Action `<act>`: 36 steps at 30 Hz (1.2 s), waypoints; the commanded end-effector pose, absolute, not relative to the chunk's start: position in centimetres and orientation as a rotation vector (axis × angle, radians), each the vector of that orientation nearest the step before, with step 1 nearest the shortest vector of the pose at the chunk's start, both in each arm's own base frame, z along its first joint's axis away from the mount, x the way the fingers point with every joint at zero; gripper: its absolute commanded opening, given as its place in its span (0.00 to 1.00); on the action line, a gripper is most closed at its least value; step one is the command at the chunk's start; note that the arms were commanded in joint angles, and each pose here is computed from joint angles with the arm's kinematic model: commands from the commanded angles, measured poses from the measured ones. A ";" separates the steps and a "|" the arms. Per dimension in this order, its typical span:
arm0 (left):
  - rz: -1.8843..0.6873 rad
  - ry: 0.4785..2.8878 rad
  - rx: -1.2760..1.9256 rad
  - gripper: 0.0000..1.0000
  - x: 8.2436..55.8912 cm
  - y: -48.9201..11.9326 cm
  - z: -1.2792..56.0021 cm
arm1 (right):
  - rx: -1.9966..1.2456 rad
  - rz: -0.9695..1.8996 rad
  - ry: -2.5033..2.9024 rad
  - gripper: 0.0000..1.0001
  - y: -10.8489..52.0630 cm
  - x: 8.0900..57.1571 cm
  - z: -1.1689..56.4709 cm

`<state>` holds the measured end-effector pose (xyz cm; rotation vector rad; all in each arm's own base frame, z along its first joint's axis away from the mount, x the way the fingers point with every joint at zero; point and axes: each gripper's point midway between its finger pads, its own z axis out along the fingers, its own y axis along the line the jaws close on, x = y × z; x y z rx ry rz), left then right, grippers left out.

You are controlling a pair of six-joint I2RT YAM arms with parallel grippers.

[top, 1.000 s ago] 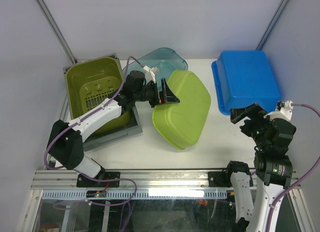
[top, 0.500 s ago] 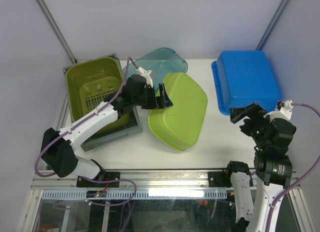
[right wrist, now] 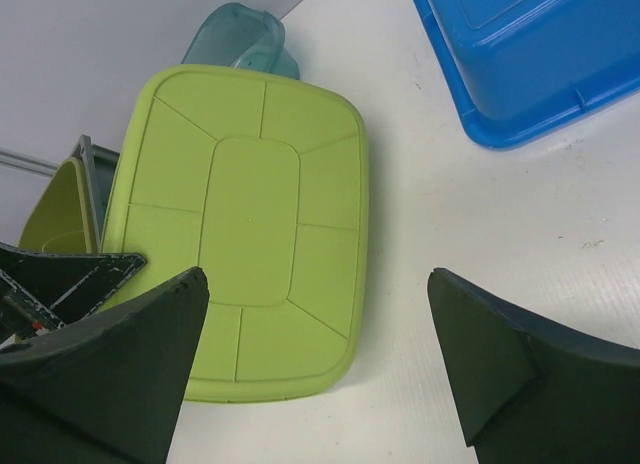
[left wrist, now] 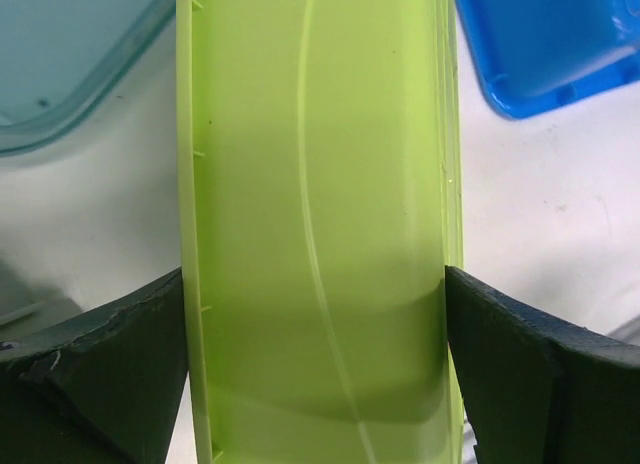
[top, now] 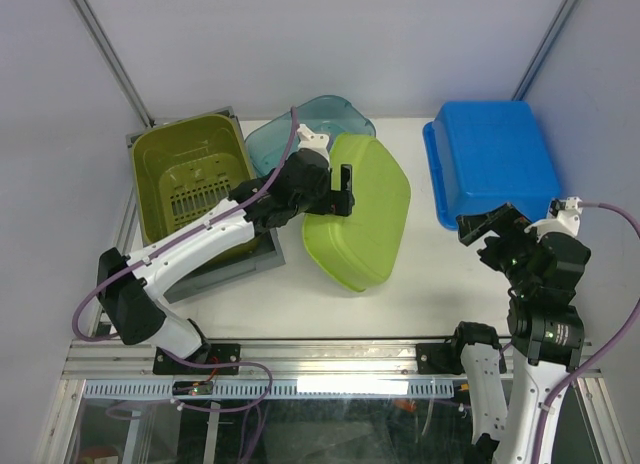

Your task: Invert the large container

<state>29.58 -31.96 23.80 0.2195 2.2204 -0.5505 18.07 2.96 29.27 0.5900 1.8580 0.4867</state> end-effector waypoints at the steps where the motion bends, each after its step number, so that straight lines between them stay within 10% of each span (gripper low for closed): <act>1: -0.207 2.222 0.261 0.99 31.1 -27.3 22.7 | 0.526 0.500 1.848 0.95 3.3 18.8 30.1; 7: -0.313 2.216 0.262 0.99 30.9 -28.1 23.8 | 0.522 0.513 1.846 0.95 3.5 19.0 30.0; 22: -1.482 1.942 0.161 0.99 27.2 -30.0 32.5 | 0.512 0.527 1.848 0.96 3.7 18.9 29.9; 36: -1.258 2.072 0.042 0.99 29.2 -28.3 26.4 | 0.150 1.187 1.837 0.98 13.1 16.6 31.1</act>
